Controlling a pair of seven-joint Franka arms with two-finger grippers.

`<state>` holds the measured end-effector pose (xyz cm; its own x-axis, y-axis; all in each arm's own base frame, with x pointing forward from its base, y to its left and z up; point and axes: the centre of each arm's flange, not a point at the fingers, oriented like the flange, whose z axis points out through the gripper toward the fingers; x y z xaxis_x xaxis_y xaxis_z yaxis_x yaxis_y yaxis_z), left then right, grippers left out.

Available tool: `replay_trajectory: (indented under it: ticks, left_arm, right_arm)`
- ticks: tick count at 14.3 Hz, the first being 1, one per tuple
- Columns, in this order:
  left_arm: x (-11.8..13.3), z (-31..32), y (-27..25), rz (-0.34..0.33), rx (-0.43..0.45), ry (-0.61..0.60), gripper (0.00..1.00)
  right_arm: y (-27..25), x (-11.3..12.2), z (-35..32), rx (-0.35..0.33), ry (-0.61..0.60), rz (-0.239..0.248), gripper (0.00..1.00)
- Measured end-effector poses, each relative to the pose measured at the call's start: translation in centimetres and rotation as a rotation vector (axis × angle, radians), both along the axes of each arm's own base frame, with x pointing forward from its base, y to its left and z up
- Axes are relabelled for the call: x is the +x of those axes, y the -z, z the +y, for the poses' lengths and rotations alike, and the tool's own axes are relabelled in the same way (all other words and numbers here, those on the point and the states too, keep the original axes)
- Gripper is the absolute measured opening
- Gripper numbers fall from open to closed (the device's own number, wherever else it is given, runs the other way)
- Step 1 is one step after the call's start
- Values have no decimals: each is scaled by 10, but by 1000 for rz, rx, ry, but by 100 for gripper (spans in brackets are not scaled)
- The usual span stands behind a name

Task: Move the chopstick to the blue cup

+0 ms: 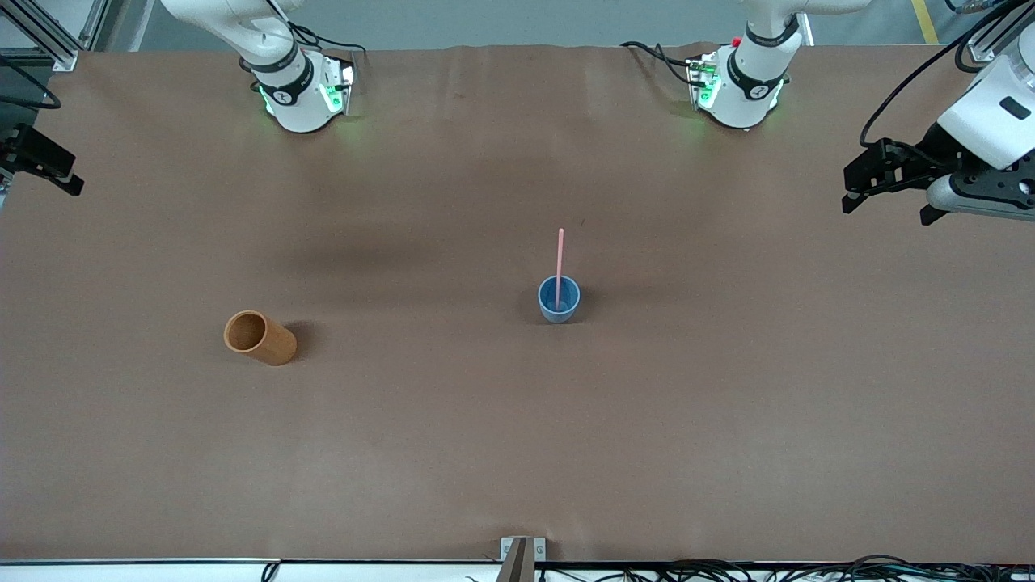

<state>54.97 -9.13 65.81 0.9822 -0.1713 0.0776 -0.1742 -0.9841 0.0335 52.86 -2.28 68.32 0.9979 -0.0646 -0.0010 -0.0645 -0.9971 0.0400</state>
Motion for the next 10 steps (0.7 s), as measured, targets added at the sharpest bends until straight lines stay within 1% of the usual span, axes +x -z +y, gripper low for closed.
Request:
replay_trajectory:
  ticks: [2, 5, 8, 10]
  left_arm:
    - [0, 0, 0, 0, 0, 0, 100]
    - [0, 0, 0, 0, 0, 0, 100]
    - [0, 0, 0, 0, 0, 0, 100]
    - [0, 0, 0, 0, 0, 0, 100]
  right_arm:
    - [4, -2, 4, 1, -11, 33, 100]
    - [14, -1, 6, 3, -24, 61, 100]
    - [17, -1, 3, 10, -43, 70, 100]
    - [19, -1, 0, 48, -46, 71, 100]
